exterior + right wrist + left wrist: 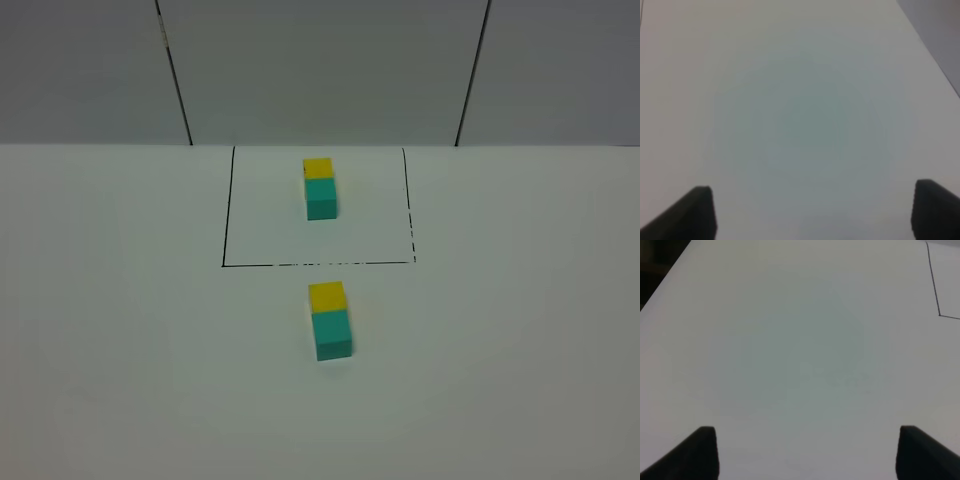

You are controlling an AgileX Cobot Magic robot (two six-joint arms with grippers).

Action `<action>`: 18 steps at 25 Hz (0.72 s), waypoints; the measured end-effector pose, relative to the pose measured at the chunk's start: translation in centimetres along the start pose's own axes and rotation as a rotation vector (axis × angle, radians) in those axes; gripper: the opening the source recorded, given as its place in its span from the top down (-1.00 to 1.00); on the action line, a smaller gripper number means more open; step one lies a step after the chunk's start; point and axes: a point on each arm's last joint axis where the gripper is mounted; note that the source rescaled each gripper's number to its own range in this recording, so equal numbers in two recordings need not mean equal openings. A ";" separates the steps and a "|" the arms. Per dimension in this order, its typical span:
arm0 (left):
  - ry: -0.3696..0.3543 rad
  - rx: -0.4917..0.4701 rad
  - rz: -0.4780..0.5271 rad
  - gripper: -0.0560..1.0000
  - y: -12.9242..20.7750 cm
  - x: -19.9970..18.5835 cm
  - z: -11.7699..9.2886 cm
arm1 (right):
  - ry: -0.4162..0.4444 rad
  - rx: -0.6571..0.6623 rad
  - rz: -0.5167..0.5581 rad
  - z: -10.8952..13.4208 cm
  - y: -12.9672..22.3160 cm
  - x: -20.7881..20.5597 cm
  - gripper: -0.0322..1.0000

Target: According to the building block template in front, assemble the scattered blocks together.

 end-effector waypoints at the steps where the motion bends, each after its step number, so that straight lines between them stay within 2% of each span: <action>1: 0.000 0.000 0.000 -0.25 0.0 0.0 0.0 | 0.000 0.000 0.000 0.0 0.0 0.0 -0.30; 18: 0.000 0.000 0.000 -0.25 0.0 0.0 0.0 | -0.001 0.000 0.000 0.0 0.0 0.0 0.24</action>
Point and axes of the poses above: a point on each arm's last joint axis where the gripper is mounted, x pointing out along that axis toward the gripper, z along the wrist's bending axis when the last joint is at zero, y = z × x, and after that the axes turned 9 degrees about -x, right-handed
